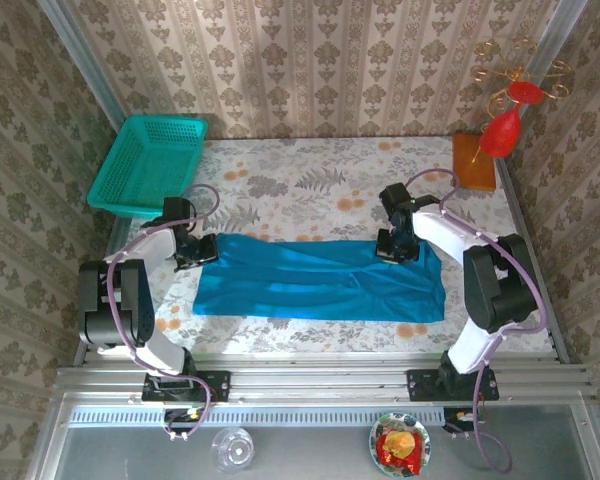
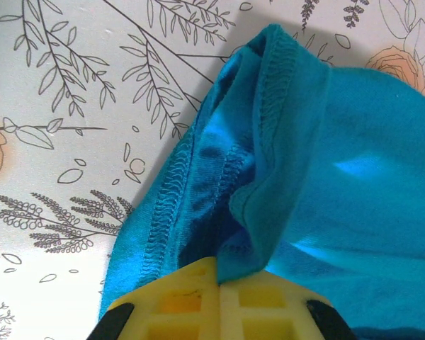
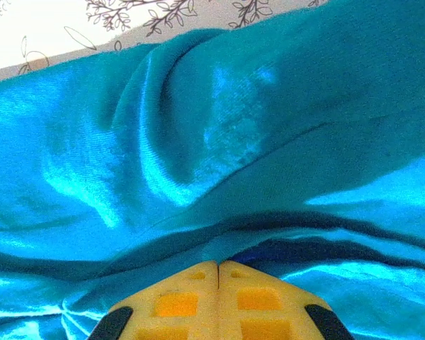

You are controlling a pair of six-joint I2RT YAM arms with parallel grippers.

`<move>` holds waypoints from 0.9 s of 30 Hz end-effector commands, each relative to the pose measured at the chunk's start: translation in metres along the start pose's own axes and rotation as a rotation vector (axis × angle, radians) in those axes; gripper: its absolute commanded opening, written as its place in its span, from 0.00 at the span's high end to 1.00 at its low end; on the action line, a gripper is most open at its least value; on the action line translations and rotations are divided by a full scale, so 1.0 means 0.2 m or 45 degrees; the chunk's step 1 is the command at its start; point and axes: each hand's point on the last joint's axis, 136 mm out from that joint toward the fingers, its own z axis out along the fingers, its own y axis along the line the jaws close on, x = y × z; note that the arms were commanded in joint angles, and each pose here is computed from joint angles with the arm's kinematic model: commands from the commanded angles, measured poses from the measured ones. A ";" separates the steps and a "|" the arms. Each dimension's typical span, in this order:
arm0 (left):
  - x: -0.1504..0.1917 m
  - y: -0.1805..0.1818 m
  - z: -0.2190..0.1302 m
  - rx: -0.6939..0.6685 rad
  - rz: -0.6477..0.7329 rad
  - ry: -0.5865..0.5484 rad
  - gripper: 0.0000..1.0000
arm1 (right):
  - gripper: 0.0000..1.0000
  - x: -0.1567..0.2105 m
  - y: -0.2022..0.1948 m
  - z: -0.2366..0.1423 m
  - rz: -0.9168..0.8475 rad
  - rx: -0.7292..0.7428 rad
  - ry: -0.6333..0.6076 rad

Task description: Fold the inside-out t-shirt

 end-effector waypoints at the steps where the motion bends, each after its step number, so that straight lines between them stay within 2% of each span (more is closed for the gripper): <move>1: 0.00 -0.04 -0.05 0.058 -0.049 -0.007 1.00 | 1.00 0.03 -0.02 -0.10 0.009 0.009 -0.027; 7: -0.07 -0.09 -0.16 0.139 -0.116 -0.052 1.00 | 1.00 0.01 -0.07 -0.35 -0.027 0.049 -0.138; 16: -0.01 -0.03 -0.24 0.096 -0.213 -0.012 1.00 | 1.00 0.18 -0.11 -0.54 -0.055 0.006 -0.126; 22: 0.08 0.04 -0.20 0.057 -0.292 0.028 1.00 | 1.00 0.32 -0.10 -0.46 -0.089 0.026 -0.031; 27: 0.17 0.10 -0.11 0.022 -0.365 0.076 1.00 | 1.00 0.42 -0.09 -0.30 -0.070 0.027 0.051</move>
